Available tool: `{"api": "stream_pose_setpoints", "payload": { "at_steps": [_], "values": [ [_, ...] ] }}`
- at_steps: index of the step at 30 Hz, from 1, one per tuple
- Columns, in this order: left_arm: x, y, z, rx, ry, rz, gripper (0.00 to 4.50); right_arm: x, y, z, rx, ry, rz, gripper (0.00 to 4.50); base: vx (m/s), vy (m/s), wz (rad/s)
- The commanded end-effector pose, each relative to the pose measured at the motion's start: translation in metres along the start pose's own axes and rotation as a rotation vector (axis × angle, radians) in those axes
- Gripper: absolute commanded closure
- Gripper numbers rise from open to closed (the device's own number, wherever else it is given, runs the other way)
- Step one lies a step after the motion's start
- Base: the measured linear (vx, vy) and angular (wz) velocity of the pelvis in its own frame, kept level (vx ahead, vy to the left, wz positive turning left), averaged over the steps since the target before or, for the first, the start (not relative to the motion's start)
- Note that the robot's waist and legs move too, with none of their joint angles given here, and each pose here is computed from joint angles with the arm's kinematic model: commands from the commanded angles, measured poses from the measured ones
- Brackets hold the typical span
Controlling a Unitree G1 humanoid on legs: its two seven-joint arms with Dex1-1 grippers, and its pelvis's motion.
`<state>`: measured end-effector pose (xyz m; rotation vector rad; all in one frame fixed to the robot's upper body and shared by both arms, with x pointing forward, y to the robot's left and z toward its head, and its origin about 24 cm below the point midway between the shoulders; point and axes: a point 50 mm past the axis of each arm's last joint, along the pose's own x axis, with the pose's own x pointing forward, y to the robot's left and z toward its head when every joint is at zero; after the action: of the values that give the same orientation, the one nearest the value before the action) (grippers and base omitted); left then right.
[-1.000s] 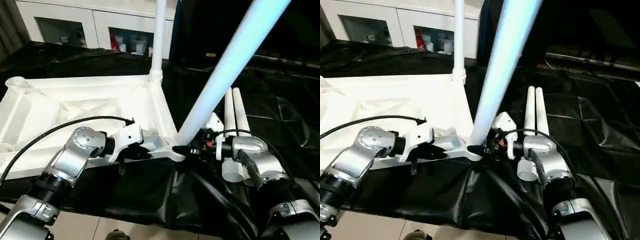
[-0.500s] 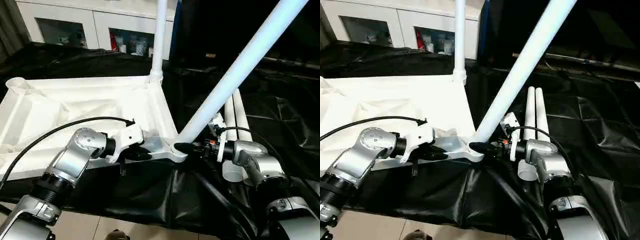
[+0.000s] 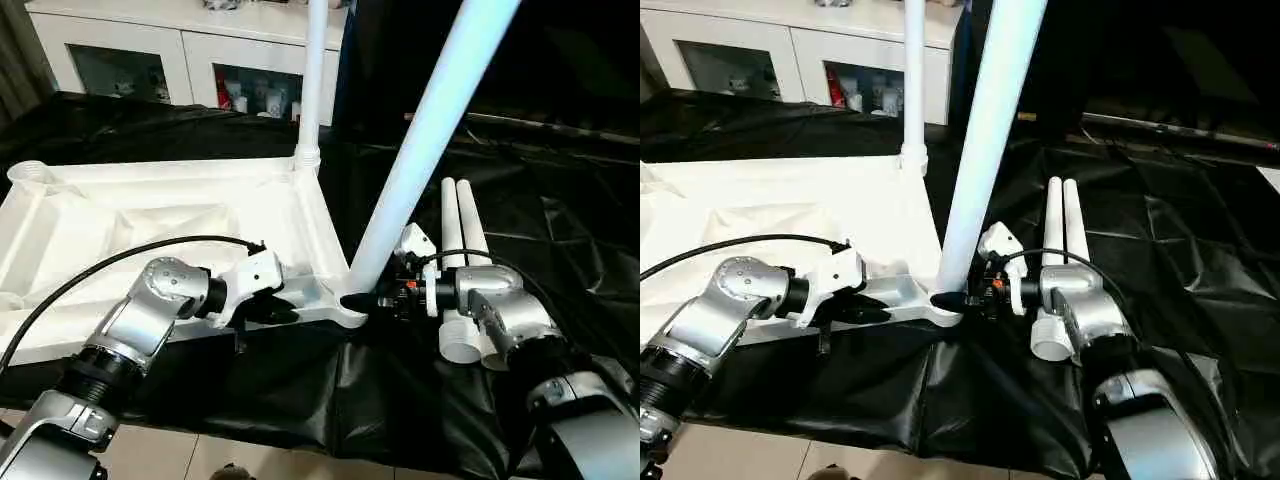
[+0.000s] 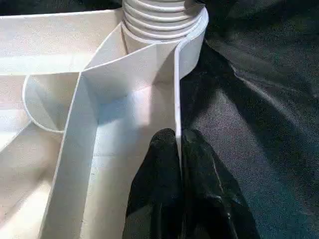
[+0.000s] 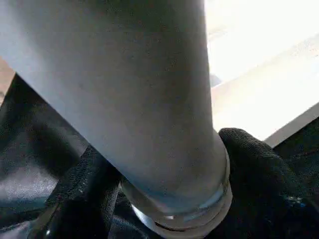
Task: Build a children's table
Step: Rotate leg to tighten
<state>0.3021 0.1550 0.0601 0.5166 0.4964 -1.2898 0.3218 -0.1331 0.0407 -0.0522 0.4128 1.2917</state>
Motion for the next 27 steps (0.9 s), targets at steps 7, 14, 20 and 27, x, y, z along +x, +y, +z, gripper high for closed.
{"api": "stream_pose_setpoints", "payload": {
  "at_steps": [7,14,20,27],
  "values": [
    [-0.004,0.005,0.019,0.094,-0.036,-0.029,4.5,0.002,0.012,-0.051,0.109,0.199,0.034,1.76,0.0,0.0,0.0],
    [0.007,0.019,0.011,-0.047,-0.036,0.136,4.5,0.01,-0.006,-0.061,0.179,0.166,-0.365,1.76,0.0,0.0,0.0],
    [0.039,0.035,0.02,-0.259,-0.062,0.338,4.5,0.031,-0.018,-0.058,0.501,0.043,-0.794,1.76,-0.08,0.032,-0.11],
    [0.063,0.02,0.047,-0.222,-0.098,0.238,4.5,0.062,-0.013,-0.038,0.656,-0.037,-0.802,1.76,0.013,-0.045,-0.1]
  ]
}}
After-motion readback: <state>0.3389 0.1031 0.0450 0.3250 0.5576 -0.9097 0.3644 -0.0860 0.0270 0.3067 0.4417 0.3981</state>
